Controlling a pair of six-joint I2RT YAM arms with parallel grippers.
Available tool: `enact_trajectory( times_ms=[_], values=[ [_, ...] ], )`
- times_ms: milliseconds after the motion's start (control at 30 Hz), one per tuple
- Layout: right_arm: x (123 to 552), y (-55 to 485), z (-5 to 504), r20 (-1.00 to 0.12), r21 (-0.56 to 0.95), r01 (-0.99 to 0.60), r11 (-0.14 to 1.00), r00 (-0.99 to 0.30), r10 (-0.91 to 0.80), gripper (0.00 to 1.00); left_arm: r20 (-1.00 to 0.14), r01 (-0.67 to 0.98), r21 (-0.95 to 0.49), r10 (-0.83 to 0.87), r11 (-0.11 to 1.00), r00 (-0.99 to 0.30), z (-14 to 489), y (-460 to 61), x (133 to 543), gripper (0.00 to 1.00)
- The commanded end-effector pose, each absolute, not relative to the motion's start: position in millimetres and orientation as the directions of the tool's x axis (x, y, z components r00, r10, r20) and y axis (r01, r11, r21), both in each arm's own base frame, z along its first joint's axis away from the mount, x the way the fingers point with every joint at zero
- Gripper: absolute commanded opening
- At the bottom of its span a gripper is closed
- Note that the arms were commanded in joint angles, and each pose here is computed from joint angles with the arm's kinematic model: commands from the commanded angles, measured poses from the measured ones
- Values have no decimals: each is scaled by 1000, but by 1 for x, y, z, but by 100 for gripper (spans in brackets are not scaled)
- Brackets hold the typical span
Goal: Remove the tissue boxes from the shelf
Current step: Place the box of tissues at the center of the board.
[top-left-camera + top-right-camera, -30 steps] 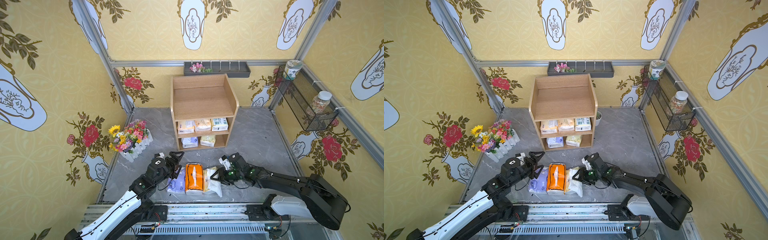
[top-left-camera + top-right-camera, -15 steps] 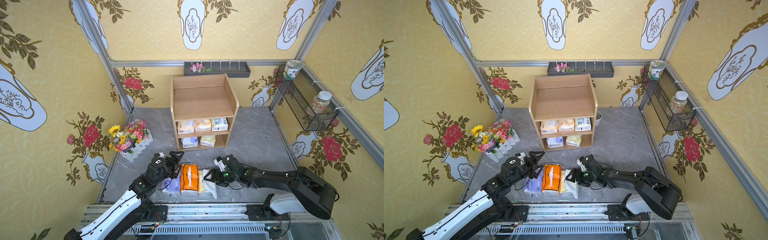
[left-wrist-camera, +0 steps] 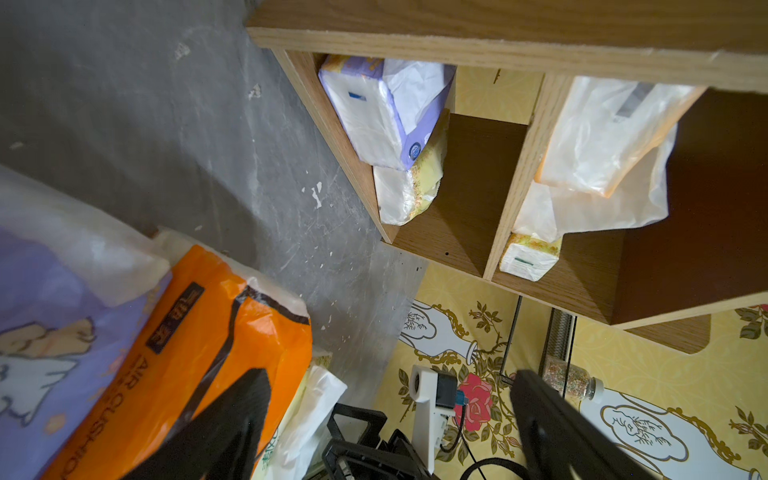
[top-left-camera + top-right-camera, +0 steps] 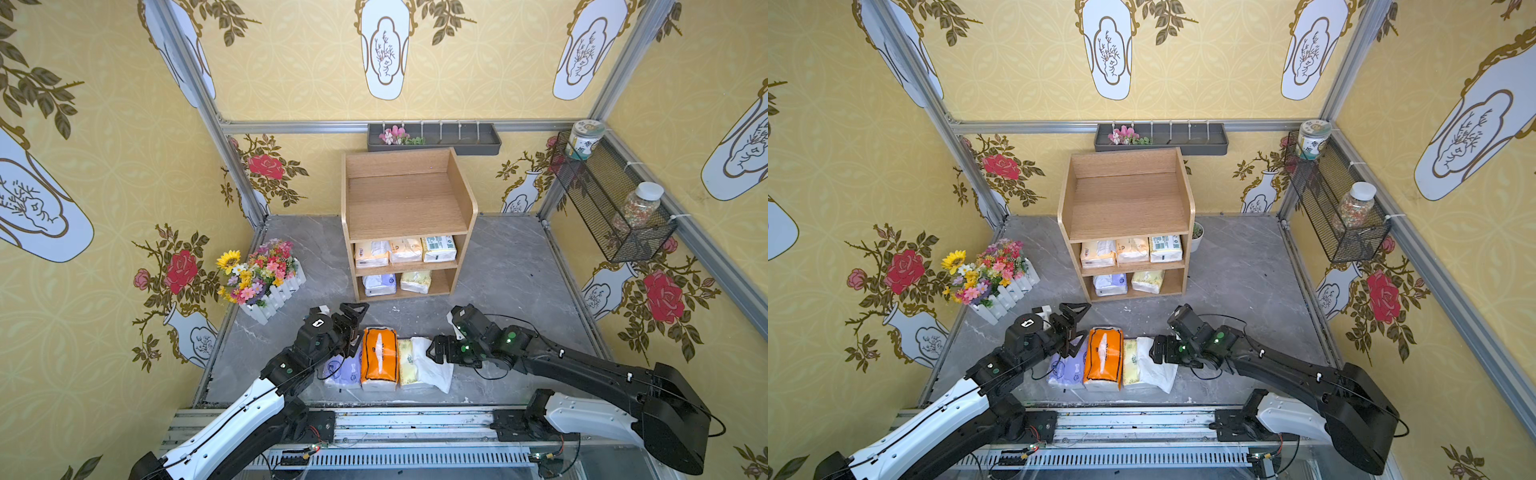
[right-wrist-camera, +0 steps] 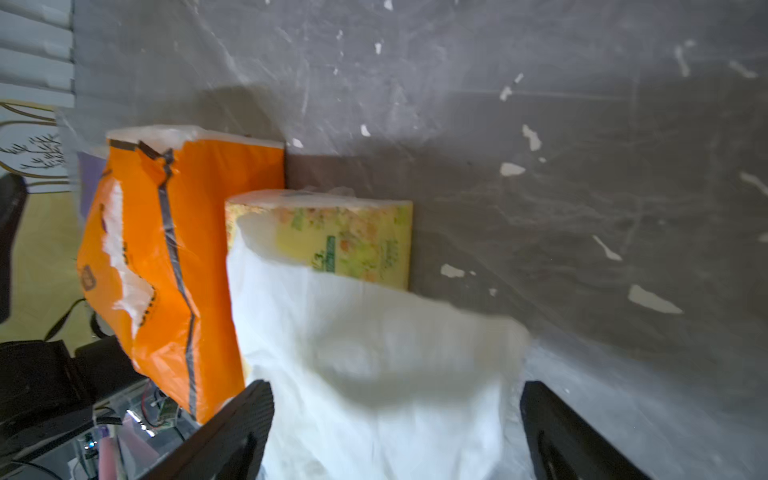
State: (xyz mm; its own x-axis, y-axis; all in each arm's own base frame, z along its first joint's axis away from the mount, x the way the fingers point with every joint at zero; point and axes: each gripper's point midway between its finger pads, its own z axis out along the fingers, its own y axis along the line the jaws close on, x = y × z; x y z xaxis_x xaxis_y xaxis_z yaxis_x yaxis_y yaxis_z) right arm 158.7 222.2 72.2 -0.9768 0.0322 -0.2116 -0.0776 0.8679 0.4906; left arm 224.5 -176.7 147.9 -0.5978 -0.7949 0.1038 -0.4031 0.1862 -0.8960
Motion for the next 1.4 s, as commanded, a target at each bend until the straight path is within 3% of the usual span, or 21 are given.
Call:
enact_trajectory(
  times_ms=[0,167,733,900,1200,1367],
  values=[
    [155,218,75,-212,464,-96,880,-977,5,94,101,-383,-907,-794,174,-600,153,-178,227,96],
    [150,255,97,-207,589,-157,793,-978,-40,94,99,-380,-909,-796,171,-597,154,-177,227,96],
    [146,306,80,-163,681,-166,713,-984,-74,89,92,-376,-910,-798,176,-596,156,-176,227,96],
    [149,281,77,-191,597,-145,789,-981,-36,90,88,-376,-910,-807,172,-583,156,-172,226,96],
    [177,201,120,-394,331,-27,943,-912,112,96,75,-393,-902,-832,179,-550,153,-162,225,96],
    [197,213,165,-474,345,-38,938,-869,139,91,73,-400,-900,-848,171,-526,153,-156,225,96]
  ],
)
